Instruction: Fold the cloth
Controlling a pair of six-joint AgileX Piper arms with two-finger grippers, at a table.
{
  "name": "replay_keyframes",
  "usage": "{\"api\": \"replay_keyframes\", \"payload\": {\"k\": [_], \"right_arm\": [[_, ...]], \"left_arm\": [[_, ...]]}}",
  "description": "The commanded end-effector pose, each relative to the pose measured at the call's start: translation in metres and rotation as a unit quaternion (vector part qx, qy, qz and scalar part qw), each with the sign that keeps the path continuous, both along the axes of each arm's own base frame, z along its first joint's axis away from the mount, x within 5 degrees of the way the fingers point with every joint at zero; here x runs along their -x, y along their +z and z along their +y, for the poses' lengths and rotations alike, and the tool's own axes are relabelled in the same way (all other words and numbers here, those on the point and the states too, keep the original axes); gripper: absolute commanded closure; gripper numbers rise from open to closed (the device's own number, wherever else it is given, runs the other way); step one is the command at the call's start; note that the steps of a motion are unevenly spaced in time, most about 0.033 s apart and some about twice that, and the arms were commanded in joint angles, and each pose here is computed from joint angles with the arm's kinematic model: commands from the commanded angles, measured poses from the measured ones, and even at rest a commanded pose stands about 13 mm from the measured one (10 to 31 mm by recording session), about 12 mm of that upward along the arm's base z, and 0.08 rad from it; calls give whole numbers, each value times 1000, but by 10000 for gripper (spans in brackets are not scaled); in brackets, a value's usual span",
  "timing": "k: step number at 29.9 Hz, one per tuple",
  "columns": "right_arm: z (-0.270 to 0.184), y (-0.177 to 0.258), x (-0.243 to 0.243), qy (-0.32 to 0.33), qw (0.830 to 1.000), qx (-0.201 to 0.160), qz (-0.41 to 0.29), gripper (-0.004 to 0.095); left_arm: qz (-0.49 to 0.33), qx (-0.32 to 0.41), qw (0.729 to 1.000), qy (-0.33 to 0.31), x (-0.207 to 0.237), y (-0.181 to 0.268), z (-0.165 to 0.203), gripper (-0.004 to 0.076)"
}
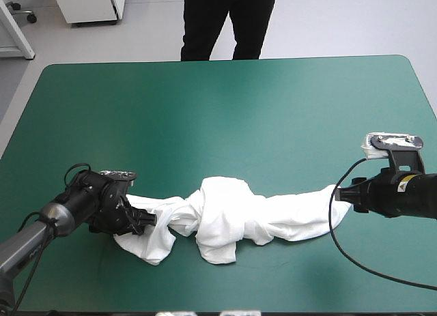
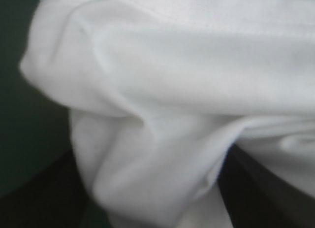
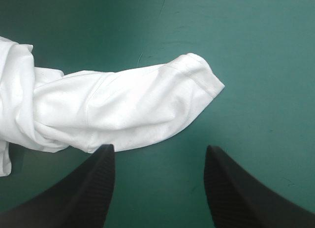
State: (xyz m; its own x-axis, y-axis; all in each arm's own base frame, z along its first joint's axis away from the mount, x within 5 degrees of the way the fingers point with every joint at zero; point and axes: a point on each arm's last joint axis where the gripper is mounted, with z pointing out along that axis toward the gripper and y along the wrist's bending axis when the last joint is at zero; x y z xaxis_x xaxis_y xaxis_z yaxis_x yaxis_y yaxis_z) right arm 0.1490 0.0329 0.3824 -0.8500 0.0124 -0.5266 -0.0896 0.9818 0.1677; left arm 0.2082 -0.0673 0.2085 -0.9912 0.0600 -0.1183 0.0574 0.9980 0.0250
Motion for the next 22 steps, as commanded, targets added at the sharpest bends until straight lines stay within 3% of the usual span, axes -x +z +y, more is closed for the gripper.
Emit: {"api": "replay_keyframes", "payload": {"k": [1,5,7,11,12,22], "right_arm": [[-1,11,2,-2,1000,1,-28,397],[-3,11,2,-2,1000,11,-26,399],[-3,10,2,-2,1000,11,-24,399],[-3,10,2,-10,1000,6,-21,399],[-3,9,1,-17,1000,1,-16,397],[2,-52,-30,-44,997,3,57,358]], "left_arm": [[-1,-2,1000,2,-8,-5,-3,232],[10,-5,1000,2,-13,-15,-5,248],[12,-6,1000,1,-13,-16,-5,324],[12,-6,1000,1,-13,-16,-5,687],[12,-6,1000,1,-13,-16,-5,727],[12,-7,1000,-1,-13,-16,-5,728]]}}
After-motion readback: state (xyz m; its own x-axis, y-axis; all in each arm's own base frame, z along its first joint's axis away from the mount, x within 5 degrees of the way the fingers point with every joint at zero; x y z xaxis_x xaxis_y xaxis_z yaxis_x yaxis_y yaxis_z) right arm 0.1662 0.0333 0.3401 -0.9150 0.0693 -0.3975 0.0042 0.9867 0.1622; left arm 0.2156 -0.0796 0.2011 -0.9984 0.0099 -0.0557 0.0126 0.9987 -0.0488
